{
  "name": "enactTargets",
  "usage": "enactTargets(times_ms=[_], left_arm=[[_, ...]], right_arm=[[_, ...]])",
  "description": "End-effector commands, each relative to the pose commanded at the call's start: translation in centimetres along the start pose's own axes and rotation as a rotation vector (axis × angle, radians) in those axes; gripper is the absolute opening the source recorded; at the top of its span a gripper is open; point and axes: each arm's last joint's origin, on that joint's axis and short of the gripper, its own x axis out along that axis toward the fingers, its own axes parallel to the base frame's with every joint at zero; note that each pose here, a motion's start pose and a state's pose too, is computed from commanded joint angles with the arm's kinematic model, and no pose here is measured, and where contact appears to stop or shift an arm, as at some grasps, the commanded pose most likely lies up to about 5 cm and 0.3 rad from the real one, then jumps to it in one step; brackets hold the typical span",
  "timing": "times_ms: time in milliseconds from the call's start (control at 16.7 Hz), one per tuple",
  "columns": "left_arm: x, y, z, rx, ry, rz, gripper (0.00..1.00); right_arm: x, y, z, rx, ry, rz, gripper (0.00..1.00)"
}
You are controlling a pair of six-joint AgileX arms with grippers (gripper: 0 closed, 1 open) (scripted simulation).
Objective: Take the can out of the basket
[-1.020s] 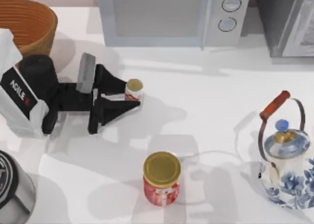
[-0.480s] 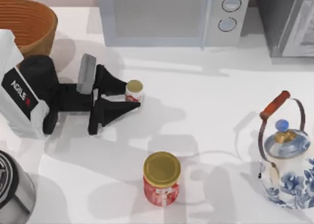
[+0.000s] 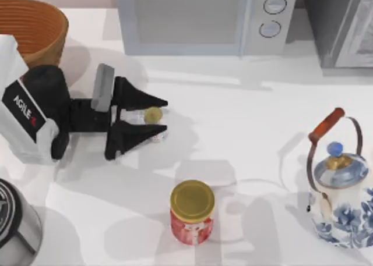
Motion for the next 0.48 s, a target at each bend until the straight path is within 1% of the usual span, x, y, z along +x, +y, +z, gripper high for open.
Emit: enactTargets(times_ms=[120,180,480], left_arm=[[0.00,0.00,0.00,0.000,0.000,0.000,0.98],[0.00,0.00,0.00,0.000,0.000,0.000,1.00],[0.00,0.00,0.00,0.000,0.000,0.000,1.00]], right_arm=[[0.00,0.00,0.00,0.000,0.000,0.000,1.00],[0.00,0.00,0.00,0.000,0.000,0.000,1.00],[0.00,0.00,0.00,0.000,0.000,0.000,1.00]])
